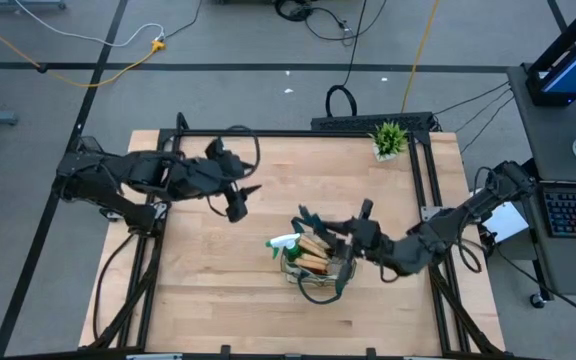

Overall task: Pick & Place Garden tools in Gardening bag
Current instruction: Put the green shear scissors into the gardening bag

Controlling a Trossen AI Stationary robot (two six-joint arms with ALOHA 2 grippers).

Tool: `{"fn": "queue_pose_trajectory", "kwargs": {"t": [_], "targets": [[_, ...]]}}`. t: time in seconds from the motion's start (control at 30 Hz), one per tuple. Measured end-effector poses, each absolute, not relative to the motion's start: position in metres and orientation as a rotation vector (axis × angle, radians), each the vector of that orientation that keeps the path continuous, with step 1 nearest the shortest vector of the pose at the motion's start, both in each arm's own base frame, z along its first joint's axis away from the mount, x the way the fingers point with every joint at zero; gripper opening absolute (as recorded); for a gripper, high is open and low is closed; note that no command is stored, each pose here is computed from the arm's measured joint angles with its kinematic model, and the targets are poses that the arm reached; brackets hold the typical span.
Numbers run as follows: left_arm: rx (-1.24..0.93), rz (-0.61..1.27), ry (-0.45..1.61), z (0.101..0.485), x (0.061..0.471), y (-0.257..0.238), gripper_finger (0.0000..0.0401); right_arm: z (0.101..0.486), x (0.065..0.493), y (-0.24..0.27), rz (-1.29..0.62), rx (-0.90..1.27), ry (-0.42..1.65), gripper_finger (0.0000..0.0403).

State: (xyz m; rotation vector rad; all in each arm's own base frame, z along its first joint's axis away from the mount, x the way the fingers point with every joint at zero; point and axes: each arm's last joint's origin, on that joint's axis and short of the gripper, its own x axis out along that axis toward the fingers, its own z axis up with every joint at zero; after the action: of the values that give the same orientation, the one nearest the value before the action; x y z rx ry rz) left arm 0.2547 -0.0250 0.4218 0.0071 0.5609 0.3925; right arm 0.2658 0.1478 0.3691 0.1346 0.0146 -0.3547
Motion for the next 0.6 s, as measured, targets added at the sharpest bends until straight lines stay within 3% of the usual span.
{"fn": "queue_pose_trajectory", "kwargs": {"t": [0.6], "targets": [[-0.085,0.311,0.66,0.374,0.252,-0.07,0.0248,0.26,0.239,0.16,-0.286,0.404,0.044,0.0062]]}}
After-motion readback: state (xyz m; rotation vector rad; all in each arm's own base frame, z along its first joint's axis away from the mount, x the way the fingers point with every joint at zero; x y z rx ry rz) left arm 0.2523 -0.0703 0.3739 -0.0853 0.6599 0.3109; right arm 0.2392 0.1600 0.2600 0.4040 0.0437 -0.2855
